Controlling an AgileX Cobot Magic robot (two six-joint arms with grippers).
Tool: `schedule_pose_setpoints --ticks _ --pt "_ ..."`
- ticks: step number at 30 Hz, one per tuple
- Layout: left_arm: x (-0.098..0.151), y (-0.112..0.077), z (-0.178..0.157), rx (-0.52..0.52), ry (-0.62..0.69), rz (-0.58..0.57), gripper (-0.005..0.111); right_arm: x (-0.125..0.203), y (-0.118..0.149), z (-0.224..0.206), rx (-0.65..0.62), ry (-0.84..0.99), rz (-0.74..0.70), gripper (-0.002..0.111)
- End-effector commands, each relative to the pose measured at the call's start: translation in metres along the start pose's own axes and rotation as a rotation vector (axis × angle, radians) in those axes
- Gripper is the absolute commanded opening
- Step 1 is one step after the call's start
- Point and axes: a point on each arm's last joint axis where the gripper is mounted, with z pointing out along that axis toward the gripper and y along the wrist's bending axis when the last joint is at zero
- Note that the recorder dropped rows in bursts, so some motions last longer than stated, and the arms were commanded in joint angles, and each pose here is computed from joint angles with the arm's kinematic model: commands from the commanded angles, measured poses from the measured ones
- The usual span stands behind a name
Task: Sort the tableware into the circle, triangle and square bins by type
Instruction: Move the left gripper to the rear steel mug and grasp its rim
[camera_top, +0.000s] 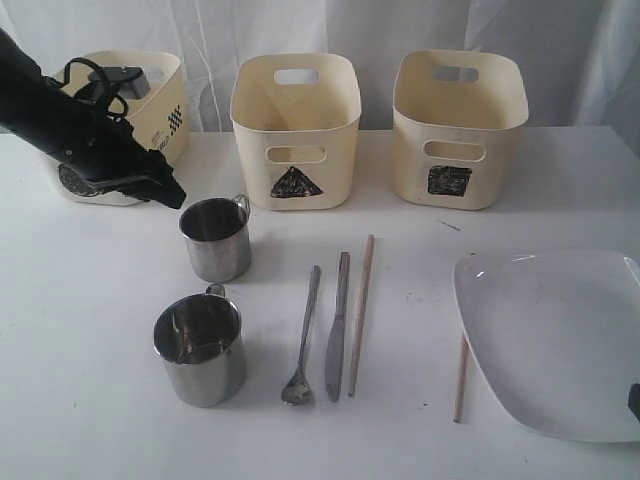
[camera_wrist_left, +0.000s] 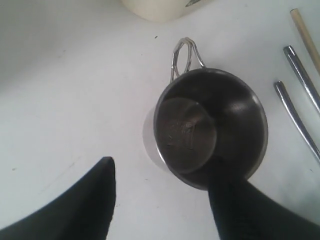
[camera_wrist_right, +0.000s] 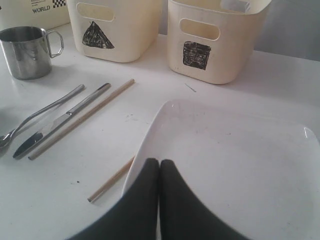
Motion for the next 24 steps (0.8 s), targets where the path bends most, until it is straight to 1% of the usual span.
schedule_pose_setpoints --ticks 1,5,7,10,13,20,22,23,24 --pt "-0.002 -0.006 0.004 0.012 -0.015 0.009 0.059 0.001 0.0 0.0 0.007 -0.006 0.002 0.0" --pt "-0.006 -0.016 0.015 0.009 -0.029 0.059 0.059 0.001 0.0 0.0 0.007 -0.006 0.002 0.0" --pt "-0.006 -0.018 0.023 0.004 -0.031 0.068 0.059 0.001 0.0 0.0 0.007 -0.006 0.002 0.0" --pt "-0.005 -0.018 0.034 -0.012 -0.022 0.082 0.059 0.001 0.0 0.0 0.007 -0.006 0.002 0.0" --pt "-0.001 -0.014 0.044 -0.011 0.001 0.077 0.059 0.001 0.0 0.0 0.007 -0.006 0.002 0.0" --pt "0.005 -0.007 0.058 -0.032 0.02 0.076 0.059 0.001 0.0 0.0 0.007 -0.006 0.002 0.0" --pt "0.005 -0.005 0.061 -0.044 0.013 0.075 0.053 0.001 0.0 0.0 0.007 -0.006 0.002 0.0" --pt "0.004 -0.005 0.061 -0.047 0.01 0.073 0.045 0.001 0.0 0.0 0.007 -0.006 0.002 0.0" --pt "0.003 -0.005 0.059 -0.049 0.01 0.073 0.033 0.001 0.0 0.0 0.007 -0.006 0.002 0.0"
